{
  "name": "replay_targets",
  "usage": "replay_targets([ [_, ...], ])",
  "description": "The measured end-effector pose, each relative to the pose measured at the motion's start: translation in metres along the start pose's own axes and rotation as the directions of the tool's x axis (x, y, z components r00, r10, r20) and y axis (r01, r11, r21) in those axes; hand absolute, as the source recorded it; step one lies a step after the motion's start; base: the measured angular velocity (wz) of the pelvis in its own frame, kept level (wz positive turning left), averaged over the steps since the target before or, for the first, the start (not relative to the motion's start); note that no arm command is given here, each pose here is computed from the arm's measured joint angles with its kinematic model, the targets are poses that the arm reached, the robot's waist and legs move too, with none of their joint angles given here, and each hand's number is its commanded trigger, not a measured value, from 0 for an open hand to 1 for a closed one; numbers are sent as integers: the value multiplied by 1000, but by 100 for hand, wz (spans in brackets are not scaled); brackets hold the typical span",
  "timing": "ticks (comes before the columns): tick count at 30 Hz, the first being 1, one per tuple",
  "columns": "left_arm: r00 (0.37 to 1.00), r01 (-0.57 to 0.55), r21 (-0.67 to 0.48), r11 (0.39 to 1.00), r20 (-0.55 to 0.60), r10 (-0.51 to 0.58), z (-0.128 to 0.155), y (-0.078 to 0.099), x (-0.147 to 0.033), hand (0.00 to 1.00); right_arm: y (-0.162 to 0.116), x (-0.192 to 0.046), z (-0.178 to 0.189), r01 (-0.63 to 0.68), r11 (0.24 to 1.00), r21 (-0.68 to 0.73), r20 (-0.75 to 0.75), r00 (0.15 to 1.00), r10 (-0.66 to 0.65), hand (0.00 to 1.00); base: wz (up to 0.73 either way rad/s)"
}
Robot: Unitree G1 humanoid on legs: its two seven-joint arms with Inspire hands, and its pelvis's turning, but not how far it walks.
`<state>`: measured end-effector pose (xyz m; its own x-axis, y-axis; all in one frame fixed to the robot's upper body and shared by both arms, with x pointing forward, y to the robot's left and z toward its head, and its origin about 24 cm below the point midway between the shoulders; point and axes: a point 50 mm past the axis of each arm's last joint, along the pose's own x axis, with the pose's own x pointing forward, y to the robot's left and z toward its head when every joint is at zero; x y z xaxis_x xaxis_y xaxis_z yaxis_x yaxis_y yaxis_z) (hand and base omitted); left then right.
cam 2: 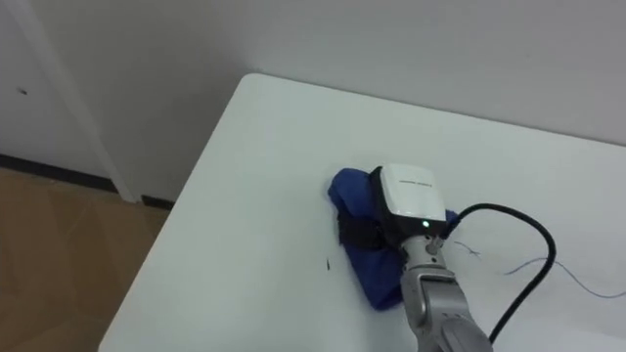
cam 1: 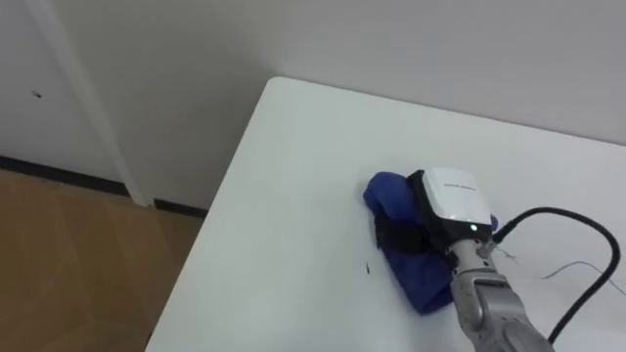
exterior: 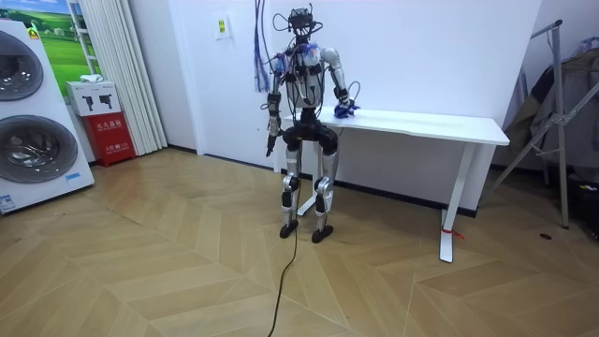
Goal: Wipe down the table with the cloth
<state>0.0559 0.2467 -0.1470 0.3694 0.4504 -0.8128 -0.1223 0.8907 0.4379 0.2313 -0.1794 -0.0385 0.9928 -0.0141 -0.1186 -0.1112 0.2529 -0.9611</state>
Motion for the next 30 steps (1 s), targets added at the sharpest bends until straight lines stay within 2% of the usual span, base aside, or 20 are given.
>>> replay_targets([
  [4,1000,-21,-7,1000,-21,20,-7,5,-1,0,13,-23,-30,57,996,68,-108,993,-50,100,30],
  [7,994,-89,-9,996,-63,88,-20,21,-2,0,23,-58,-70,145,982,121,-307,946,-102,100,26],
  [9,982,-160,-18,987,-102,158,-33,38,-4,0,26,-93,-105,230,965,126,-501,855,-138,100,14],
  [12,972,-208,-50,977,-123,200,-37,48,-5,0,26,-126,-142,272,960,73,-667,728,-156,100,1],
  [16,976,-197,-49,979,-104,191,-33,47,-4,0,20,-140,-163,261,965,39,-730,666,-151,100,-4],
  [19,986,-155,-51,987,-76,151,-23,39,-2,0,16,-121,-159,246,967,72,-718,685,-122,100,-16],
  [22,995,-87,-48,995,-54,85,-13,20,1,0,9,-91,-142,193,979,68,-665,740,-100,100,-59],
  [24,999,-45,-19,999,-23,45,-1,8,3,0,8,-54,-103,111,991,74,-518,853,-57,100,-59],
  [25,999,-32,-10,999,-10,32,3,4,4,0,5,-44,-91,94,993,69,-465,884,-51,100,-42],
  [27,1000,8,14,1000,24,-9,15,-9,4,0,-2,-5,-35,28,998,57,-231,973,-14,100,-8],
  [30,998,30,12,999,58,-31,23,-15,3,0,-16,24,10,-1,1000,1,-23,1000,1,100,27],
])
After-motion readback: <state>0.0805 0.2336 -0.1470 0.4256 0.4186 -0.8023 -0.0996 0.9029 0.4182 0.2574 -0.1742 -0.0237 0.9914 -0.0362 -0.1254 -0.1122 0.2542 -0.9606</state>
